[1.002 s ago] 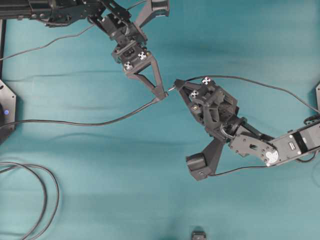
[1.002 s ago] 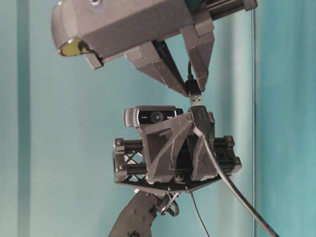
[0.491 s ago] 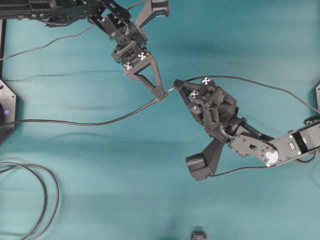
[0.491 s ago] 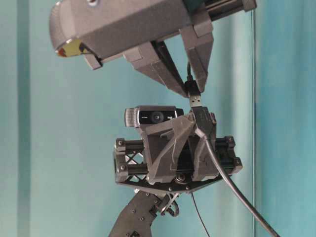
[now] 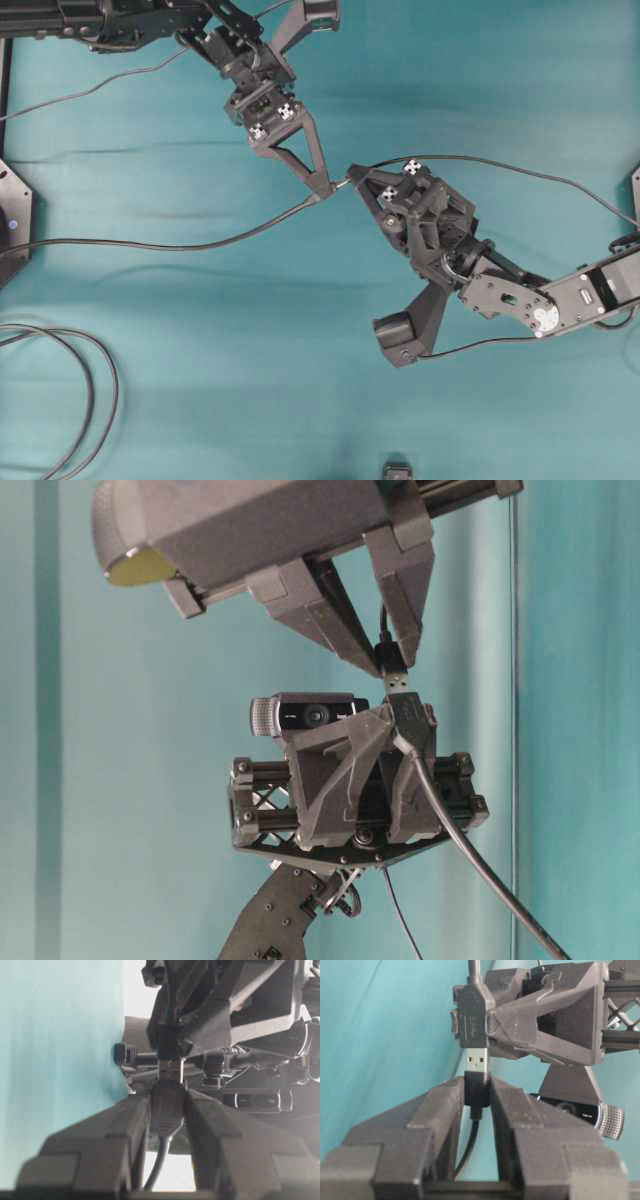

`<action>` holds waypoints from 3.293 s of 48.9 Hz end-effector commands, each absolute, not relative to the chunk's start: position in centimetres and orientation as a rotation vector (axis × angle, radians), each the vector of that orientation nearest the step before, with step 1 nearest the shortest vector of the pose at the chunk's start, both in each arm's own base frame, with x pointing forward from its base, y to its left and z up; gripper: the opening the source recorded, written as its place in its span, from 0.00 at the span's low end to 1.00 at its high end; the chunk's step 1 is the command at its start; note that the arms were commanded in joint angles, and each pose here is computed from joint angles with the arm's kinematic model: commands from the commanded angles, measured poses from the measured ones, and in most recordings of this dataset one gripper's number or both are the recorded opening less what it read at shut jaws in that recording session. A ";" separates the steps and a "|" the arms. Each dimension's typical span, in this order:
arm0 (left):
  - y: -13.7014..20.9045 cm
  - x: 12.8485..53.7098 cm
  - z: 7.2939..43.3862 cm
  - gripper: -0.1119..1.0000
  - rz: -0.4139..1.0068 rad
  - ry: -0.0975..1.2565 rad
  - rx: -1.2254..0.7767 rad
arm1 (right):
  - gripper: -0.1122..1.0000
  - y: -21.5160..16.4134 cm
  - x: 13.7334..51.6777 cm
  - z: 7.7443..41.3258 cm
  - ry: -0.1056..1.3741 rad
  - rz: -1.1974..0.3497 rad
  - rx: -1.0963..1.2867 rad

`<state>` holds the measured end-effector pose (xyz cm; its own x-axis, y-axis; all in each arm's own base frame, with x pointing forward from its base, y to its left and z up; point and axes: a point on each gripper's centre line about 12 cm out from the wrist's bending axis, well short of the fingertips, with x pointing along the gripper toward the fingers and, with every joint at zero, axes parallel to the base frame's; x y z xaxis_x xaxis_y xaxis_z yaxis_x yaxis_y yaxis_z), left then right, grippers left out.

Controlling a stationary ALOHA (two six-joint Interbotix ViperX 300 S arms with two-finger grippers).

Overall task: Insert the USB using both arms.
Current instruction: 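Align the right gripper's plug with the left gripper's socket, then push the plug into the socket with the right gripper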

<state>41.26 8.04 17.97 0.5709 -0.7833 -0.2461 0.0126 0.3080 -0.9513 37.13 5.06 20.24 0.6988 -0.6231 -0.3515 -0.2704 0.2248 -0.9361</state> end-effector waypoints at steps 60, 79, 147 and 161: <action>8.7 43.2 19.5 0.32 -0.627 0.787 -1.117 | 0.28 6.9 38.7 20.9 0.759 -0.251 -1.348; 8.7 43.3 19.4 0.32 -0.642 0.794 -1.120 | 0.28 8.8 39.0 21.0 0.716 -0.200 -1.350; 9.5 44.1 19.8 0.32 -0.651 0.778 -1.101 | 0.28 9.9 39.1 21.1 0.693 -0.167 -1.329; 9.1 44.0 20.3 0.32 -0.676 0.781 -1.098 | 0.28 9.1 38.7 21.1 0.723 -0.249 -1.314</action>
<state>43.47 8.30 17.98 0.5323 -0.8149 -0.2292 0.0519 0.3017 -0.9520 38.26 7.55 19.59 0.7265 -0.5816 -0.3660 -0.2735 0.2438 -0.9304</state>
